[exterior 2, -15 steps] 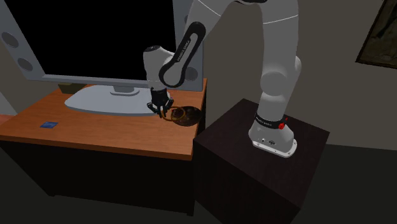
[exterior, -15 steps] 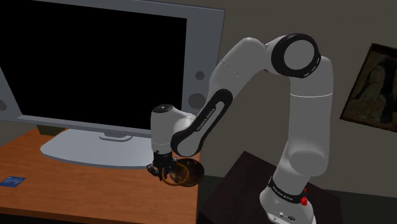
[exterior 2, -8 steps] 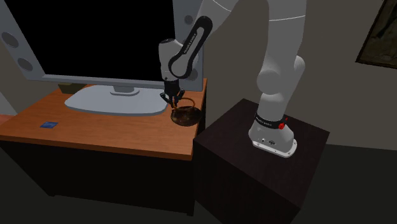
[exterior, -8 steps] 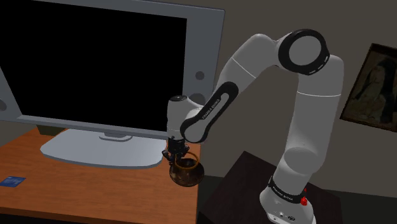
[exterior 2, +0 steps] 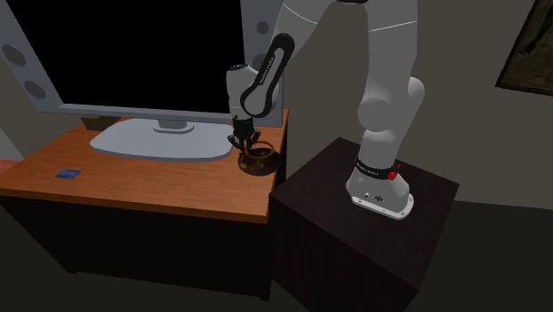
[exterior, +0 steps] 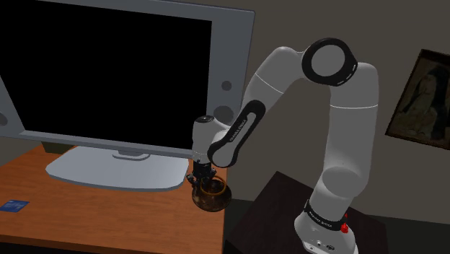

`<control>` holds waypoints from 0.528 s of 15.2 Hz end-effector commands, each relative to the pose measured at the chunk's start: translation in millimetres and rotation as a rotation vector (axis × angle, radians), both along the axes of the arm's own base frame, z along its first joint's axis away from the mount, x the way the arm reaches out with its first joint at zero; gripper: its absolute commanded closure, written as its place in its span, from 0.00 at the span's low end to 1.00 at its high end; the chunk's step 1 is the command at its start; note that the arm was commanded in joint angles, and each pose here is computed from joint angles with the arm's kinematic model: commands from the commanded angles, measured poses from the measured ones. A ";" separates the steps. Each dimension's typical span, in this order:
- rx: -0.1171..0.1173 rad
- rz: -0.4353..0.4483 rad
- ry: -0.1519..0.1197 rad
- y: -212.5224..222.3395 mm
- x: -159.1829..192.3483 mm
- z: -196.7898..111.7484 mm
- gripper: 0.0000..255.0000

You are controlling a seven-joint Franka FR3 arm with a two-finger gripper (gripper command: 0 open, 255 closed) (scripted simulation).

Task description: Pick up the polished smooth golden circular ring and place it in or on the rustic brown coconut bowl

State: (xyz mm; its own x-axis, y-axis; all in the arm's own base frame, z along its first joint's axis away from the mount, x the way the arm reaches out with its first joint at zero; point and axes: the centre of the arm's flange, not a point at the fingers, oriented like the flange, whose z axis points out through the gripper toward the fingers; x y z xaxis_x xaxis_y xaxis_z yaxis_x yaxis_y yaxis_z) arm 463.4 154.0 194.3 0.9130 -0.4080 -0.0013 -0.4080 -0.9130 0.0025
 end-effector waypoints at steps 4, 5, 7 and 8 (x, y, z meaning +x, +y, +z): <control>0.000 0.000 0.000 0.3 -1.5 -26.3 1.00; 0.000 0.000 0.000 0.3 -1.5 -31.6 1.00; 0.000 0.000 0.000 0.3 -1.5 -42.2 1.00; 0.000 0.000 0.000 0.3 -1.5 -47.0 1.00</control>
